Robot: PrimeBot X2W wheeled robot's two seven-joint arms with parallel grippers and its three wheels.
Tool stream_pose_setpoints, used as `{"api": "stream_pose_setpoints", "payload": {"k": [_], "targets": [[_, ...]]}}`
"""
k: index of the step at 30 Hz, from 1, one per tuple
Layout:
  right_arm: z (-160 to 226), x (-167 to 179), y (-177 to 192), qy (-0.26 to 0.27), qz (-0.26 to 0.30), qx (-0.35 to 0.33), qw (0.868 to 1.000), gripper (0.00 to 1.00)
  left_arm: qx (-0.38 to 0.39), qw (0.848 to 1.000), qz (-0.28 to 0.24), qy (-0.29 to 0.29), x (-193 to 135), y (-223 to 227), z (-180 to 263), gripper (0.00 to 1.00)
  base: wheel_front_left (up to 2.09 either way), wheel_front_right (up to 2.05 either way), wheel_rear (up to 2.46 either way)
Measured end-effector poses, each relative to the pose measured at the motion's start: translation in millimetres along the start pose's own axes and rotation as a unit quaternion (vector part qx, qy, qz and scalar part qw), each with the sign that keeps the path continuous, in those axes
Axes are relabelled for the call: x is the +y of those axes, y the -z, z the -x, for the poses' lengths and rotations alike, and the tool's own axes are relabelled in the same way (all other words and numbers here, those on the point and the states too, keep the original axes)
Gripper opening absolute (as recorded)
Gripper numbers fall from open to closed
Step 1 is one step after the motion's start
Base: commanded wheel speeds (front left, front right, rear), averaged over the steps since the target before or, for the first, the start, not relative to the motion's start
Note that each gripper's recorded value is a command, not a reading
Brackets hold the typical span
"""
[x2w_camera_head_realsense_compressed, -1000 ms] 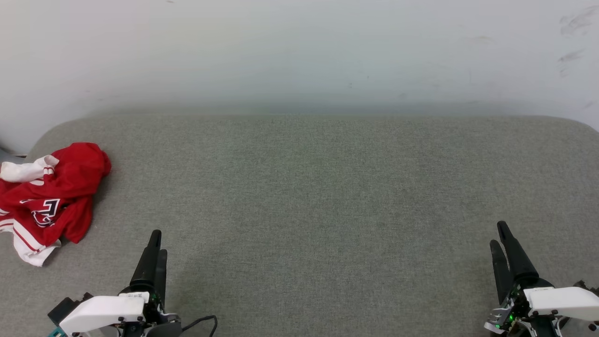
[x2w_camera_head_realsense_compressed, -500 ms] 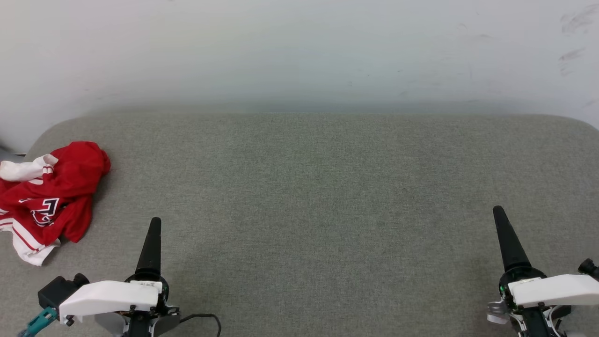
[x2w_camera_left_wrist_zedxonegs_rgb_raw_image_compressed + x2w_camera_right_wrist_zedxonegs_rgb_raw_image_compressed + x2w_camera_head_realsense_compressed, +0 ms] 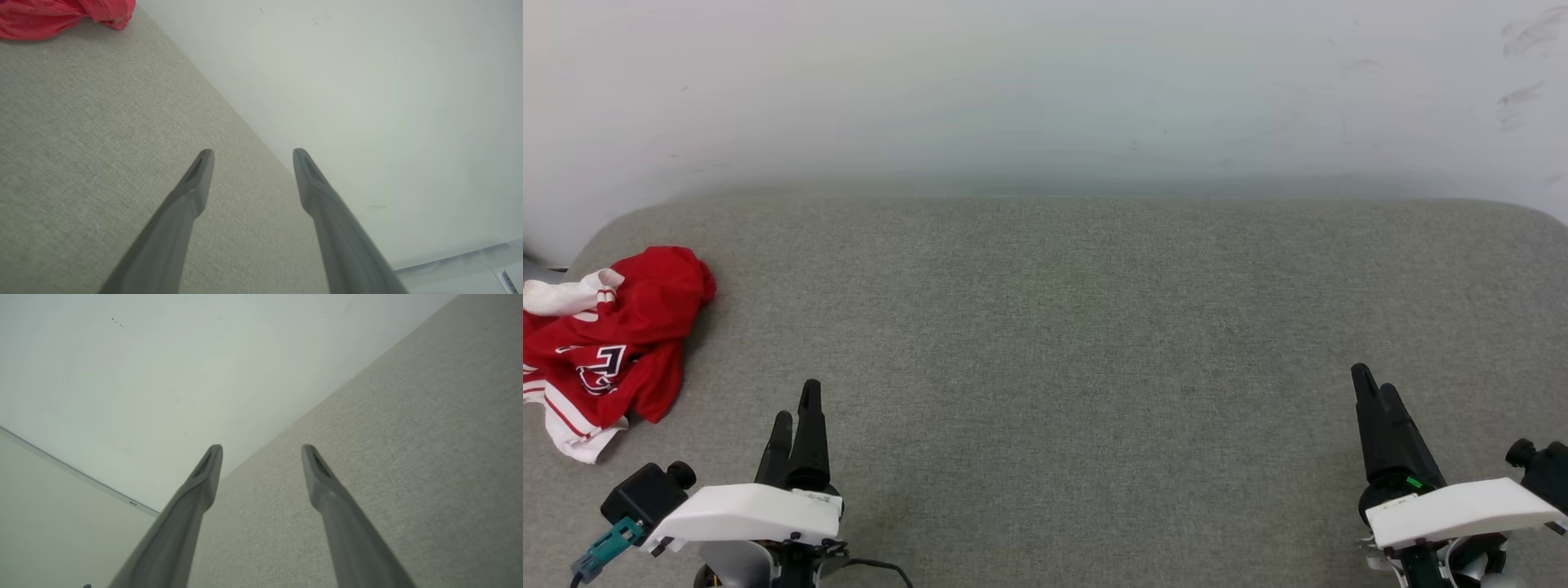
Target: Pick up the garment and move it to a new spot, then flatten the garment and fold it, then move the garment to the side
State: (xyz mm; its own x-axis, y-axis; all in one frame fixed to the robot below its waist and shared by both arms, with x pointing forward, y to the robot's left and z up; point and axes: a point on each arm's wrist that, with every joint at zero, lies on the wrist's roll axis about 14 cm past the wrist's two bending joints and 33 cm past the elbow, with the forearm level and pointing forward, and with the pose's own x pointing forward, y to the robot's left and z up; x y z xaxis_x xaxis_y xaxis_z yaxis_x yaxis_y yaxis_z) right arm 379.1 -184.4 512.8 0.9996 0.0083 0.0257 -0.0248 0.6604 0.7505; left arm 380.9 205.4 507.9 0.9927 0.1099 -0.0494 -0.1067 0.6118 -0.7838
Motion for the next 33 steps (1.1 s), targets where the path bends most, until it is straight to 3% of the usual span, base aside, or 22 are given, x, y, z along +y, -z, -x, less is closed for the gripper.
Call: {"api": "stream_pose_setpoints", "payload": {"k": [14, 33], "targets": [[0.1, 8.1, -0.6, -0.017, 0.105, -0.007, 0.994, 1.0, -0.016, 0.993, -0.12, 0.009, -7.2, 0.2, 1.9, 1.0, 0.0, 0.0, 0.0], [2.2, 19.5, 0.5, -0.043, 0.225, -0.017, 0.973, 1.0, -0.04, 0.966, -0.256, 0.025, -19.8, -0.4, 5.2, 1.0, 0.0, 0.0, 0.0]]}}
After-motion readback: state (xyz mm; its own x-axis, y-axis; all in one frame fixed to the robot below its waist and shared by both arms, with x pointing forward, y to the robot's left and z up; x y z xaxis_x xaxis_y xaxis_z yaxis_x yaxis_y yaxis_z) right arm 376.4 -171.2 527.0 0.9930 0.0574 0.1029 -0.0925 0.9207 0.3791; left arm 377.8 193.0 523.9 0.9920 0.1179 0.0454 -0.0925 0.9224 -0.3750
